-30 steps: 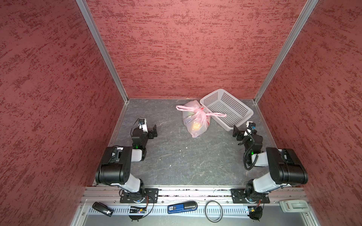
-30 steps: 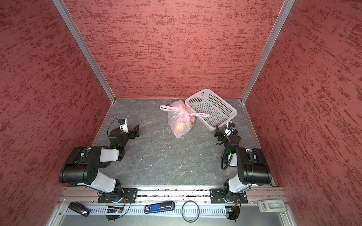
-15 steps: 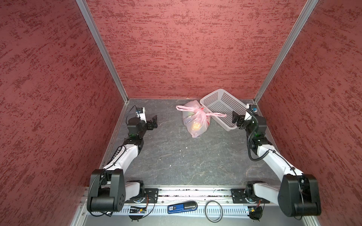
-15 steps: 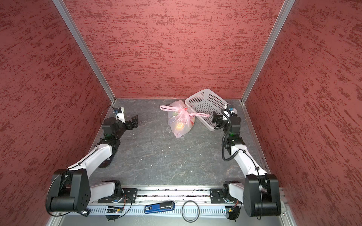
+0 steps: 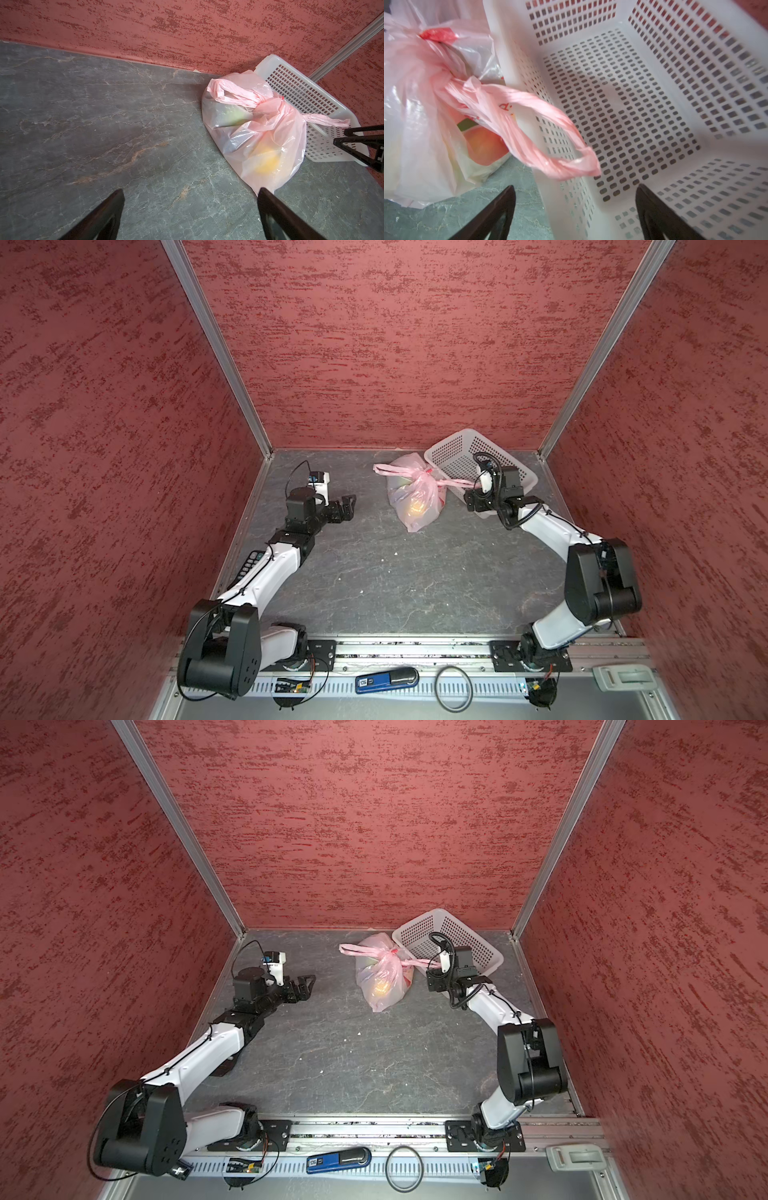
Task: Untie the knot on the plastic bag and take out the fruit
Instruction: 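Move the right gripper over the bag's knot near the basket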
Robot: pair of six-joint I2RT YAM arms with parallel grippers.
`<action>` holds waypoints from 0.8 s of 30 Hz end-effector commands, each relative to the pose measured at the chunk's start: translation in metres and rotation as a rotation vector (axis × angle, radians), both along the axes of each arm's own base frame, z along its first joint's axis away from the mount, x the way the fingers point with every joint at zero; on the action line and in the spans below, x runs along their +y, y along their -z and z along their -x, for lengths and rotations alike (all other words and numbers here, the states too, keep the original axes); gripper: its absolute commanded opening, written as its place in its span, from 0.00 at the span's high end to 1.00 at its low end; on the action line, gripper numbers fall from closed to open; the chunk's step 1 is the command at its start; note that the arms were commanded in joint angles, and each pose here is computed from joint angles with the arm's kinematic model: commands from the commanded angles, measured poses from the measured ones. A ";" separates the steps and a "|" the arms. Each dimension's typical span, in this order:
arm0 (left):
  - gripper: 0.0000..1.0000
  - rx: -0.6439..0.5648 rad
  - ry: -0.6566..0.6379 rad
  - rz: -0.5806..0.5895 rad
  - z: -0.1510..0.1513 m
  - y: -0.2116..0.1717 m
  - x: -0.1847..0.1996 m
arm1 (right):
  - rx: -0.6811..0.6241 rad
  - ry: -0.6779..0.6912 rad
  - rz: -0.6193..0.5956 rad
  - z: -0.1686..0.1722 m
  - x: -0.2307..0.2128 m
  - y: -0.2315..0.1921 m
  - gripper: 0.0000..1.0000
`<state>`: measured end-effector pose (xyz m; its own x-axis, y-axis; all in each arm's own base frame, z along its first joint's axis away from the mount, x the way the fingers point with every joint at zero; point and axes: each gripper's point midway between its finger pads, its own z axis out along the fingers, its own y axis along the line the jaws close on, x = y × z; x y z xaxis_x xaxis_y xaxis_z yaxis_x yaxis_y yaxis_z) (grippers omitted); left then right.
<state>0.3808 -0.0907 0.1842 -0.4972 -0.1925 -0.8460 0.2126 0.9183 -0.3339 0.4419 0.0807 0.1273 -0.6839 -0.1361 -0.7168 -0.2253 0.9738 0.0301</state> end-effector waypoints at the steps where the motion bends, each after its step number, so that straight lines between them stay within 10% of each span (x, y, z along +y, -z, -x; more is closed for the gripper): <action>1: 0.00 -0.006 0.002 0.015 0.008 -0.006 -0.002 | 0.036 -0.033 0.015 -0.001 0.005 0.003 0.10; 24: 0.00 0.008 -0.006 0.021 0.009 0.001 -0.005 | 0.125 0.056 0.035 0.022 -0.010 0.030 0.64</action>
<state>0.3715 -0.0939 0.1895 -0.4944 -0.2130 -0.8428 0.2098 0.9116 -0.3535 0.4284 0.0791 0.0933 -0.7652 -0.1490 -0.6263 -0.2174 0.9755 0.0334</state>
